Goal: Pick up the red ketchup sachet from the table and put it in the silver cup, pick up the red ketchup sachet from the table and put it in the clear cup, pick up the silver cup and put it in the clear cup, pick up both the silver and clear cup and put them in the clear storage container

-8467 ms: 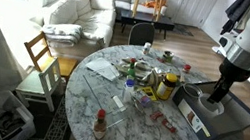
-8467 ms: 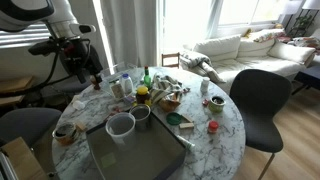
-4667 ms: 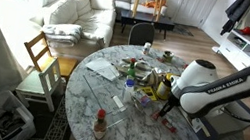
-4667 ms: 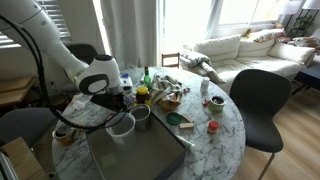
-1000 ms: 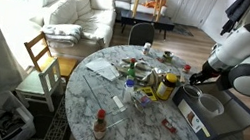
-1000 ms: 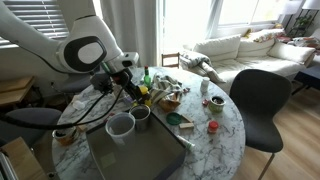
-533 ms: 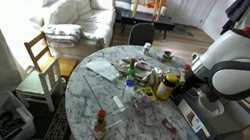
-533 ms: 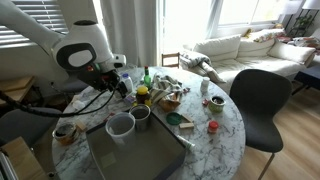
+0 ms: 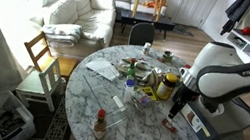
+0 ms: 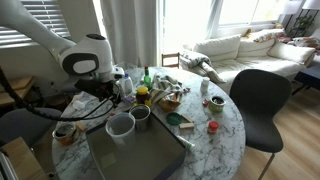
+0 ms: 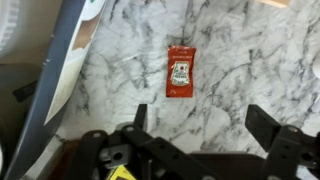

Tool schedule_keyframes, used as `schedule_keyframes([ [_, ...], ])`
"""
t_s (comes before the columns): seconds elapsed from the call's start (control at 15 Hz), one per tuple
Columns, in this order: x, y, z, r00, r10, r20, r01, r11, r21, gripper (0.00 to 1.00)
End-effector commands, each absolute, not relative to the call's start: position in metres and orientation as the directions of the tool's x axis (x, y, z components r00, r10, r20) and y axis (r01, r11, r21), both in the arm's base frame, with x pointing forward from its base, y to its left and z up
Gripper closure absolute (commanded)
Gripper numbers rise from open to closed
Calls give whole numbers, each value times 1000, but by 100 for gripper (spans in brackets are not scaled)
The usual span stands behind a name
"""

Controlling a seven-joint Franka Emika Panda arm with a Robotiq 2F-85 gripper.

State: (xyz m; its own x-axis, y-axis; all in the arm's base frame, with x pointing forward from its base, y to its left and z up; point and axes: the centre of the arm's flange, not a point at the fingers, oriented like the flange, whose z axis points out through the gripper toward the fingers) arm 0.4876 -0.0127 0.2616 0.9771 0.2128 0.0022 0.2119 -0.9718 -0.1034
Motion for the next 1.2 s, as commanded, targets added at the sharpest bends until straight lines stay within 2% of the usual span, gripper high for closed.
schedule_keyframes([
  [0.0, 493, -10, 228, 970, 240, -36, 232, -961, -149, 0],
  [0.2, 493, -5, 212, 968, 243, -54, 233, -961, -147, 0],
  [0.53, 499, -4, 194, 970, 244, -8, 242, -964, -110, 9],
  [0.67, 501, -5, 189, 970, 243, 6, 243, -965, -97, 16],
  [0.73, 502, -6, 187, 970, 243, 11, 242, -966, -92, 23],
  [0.8, 503, -7, 185, 970, 242, 15, 243, -966, -88, 26],
  [0.87, 504, -7, 183, 970, 242, 17, 242, -966, -87, 37],
  [1.0, 505, -8, 180, 970, 240, 26, 241, -967, -81, 39],
  [1.07, 506, -8, 178, 970, 240, 30, 241, -967, -81, 48],
  [1.13, 506, -9, 177, 970, 240, 30, 241, -967, -80, 46],
])
